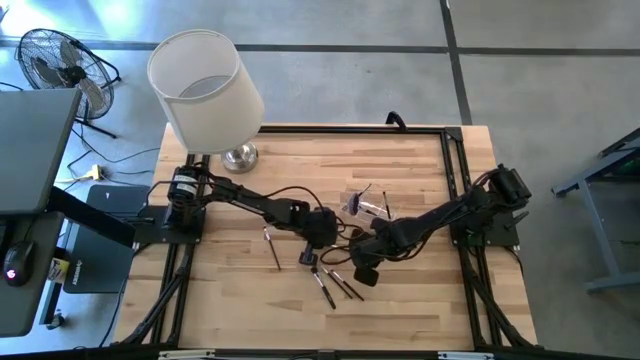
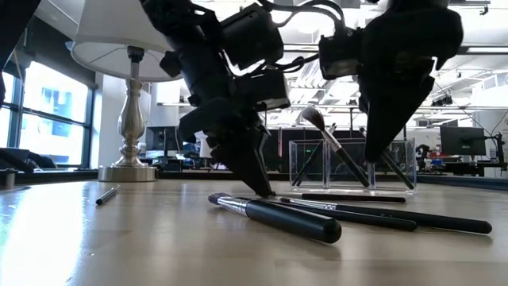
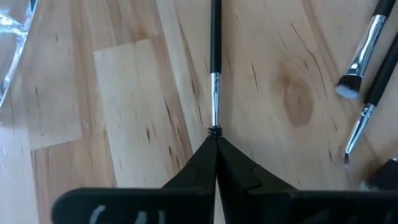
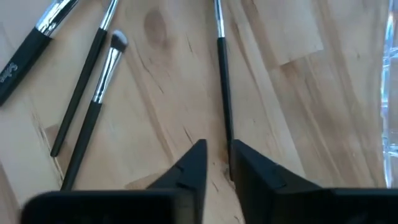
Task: Put items in baskets/containers
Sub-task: Put the black lash brush into the transparent organizer
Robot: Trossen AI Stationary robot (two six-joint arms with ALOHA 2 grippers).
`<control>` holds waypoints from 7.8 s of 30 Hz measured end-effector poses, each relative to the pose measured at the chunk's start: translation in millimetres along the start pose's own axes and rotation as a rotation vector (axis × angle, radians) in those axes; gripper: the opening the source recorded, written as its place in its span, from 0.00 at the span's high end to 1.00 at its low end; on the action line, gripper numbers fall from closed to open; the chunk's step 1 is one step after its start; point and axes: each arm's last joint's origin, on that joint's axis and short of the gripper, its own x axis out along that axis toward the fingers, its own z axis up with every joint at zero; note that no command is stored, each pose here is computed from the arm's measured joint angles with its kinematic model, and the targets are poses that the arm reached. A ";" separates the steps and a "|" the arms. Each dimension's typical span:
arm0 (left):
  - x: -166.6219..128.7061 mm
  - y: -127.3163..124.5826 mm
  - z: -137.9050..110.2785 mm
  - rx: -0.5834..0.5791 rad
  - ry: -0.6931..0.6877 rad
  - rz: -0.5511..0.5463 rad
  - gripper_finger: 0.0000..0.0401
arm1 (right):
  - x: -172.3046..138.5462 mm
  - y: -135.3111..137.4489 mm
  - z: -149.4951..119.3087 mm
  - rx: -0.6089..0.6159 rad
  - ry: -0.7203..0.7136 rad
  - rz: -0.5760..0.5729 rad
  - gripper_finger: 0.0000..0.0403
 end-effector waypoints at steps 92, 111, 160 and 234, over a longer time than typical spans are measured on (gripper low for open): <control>-64.5 30.2 56.3 -0.195 0.107 -0.181 1.00 | -11.1 -1.5 3.5 -0.315 -0.061 -0.071 0.75; -64.8 28.6 57.6 -0.196 0.088 -0.247 1.00 | -2.3 -1.7 1.4 -0.293 -0.031 -0.089 0.94; -177.6 50.2 0.9 -0.368 -0.279 -0.311 1.00 | 10.0 15.0 -75.9 0.529 -0.644 0.368 0.98; -171.0 11.9 15.7 -0.641 -0.342 -0.152 1.00 | 9.0 -124.0 -114.2 0.265 -0.990 -0.051 0.89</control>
